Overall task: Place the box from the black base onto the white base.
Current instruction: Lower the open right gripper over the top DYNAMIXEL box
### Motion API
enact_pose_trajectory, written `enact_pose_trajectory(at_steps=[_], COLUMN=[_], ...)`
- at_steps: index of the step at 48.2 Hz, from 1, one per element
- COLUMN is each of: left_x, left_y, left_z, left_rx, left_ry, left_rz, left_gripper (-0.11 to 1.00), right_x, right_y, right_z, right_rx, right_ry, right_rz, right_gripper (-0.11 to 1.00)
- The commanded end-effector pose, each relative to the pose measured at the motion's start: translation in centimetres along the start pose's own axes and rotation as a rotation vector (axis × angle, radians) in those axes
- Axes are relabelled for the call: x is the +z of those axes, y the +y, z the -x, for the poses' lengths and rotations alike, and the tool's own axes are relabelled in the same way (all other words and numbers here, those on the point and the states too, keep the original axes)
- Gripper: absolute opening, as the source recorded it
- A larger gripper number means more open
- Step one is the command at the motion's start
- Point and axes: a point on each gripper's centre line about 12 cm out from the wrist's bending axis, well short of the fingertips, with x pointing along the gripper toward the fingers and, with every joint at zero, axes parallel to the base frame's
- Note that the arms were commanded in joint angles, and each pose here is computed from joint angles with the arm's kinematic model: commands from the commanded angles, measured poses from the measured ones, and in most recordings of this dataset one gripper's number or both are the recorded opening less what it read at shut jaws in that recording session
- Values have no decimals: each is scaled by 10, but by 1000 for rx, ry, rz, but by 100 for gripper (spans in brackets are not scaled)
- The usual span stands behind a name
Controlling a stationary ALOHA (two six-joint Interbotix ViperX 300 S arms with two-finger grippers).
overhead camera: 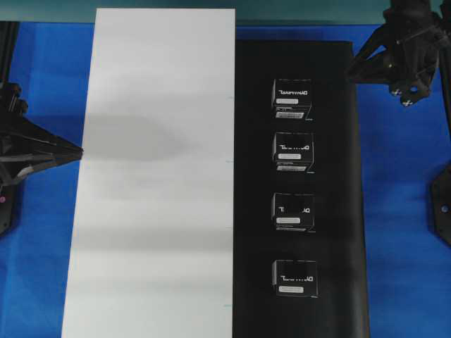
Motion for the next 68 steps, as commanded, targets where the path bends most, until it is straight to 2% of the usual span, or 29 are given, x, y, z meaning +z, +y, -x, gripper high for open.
enact_pose_trajectory(at_steps=[1,7,10,12,15,22,46,53,58,68], left_x=[9,9,9,10,11,10,9,6,3,4], left_y=[-2,-2,-2,-2,-2,-2,-2,-1,-1,-1], left_z=[-1,-3,-3,-3,-3,-4,-10,-15,-17,-18], left_rx=[-6,-4,-4,-4,-5,-3,-4,-3,-1,-1], left_ry=[-22,-18,-18,-20,-24,-23,-24,-9,3,3], left_rz=[0,0,-2,0,0,1,15,49,54,54], left_gripper=[0,0,0,0,0,0,0,0,0,0], right_x=[2,0,1,1,2,1,-11,-9,-6,-2], right_y=[-1,-5,0,4,13,23,20,15,12,14], right_z=[-5,-11,-16,-19,-25,-35,-51,-55,-55,-62], right_rx=[-29,-94,-107,-106,-98,-109,-103,-144,-158,-138], right_ry=[-10,-19,-20,-19,-16,-12,35,27,21,29], right_rz=[10,13,37,52,79,135,116,119,120,133], right_gripper=[38,70,85,93,99,99,100,100,100,100])
